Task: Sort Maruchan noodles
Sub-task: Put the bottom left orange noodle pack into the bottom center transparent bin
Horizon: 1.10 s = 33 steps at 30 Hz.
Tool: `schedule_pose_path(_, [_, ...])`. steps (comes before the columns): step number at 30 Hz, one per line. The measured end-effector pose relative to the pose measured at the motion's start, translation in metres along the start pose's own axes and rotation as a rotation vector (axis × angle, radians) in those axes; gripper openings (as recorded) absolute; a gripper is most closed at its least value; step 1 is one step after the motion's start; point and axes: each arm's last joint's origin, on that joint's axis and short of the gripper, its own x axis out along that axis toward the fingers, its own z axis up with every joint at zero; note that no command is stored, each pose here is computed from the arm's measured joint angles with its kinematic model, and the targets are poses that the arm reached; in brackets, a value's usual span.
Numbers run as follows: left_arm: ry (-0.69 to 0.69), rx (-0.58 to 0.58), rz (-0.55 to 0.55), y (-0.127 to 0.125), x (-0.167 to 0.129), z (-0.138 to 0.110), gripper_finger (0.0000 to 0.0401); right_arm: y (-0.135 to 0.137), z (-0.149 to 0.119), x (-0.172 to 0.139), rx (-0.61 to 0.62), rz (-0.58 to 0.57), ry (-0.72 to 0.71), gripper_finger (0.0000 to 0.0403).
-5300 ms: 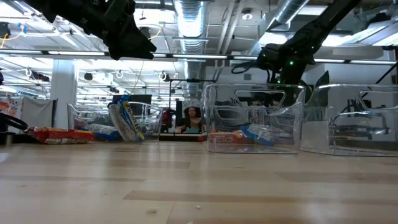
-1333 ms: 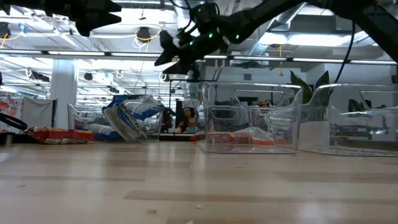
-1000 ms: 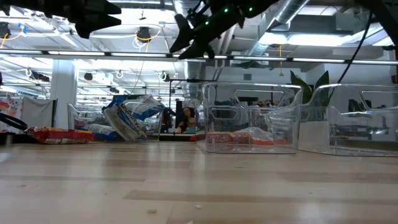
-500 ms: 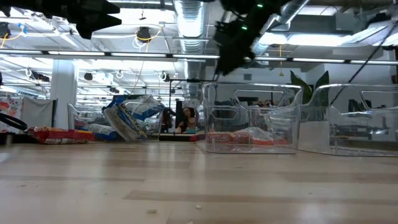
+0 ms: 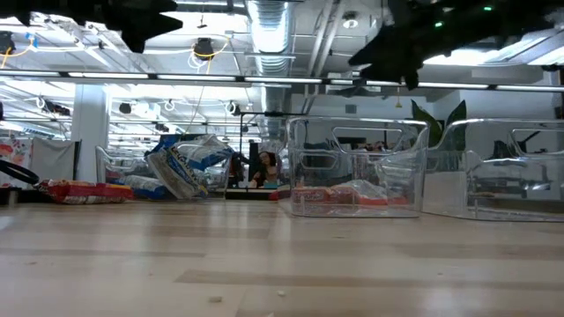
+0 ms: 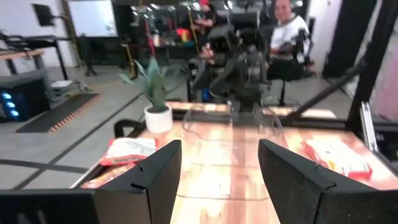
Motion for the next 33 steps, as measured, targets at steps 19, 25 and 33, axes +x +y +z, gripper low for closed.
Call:
schedule_pose_path(19, [0.064,0.007,0.001,-0.003,0.026,-0.012,0.0204,0.006,-0.002,-0.011,-0.03,0.065,-0.104,0.0226])
schedule_pose_path(25, [0.075,0.002,0.0,-0.003,0.026,-0.013,0.0204,0.005,-0.003,-0.01,-0.036,0.062,-0.087,0.0226])
schedule_pose_path(33, [0.078,-0.002,-0.017,-0.006,0.025,-0.014,0.0204,0.005,-0.003,-0.01,-0.039,0.062,-0.089,0.0226])
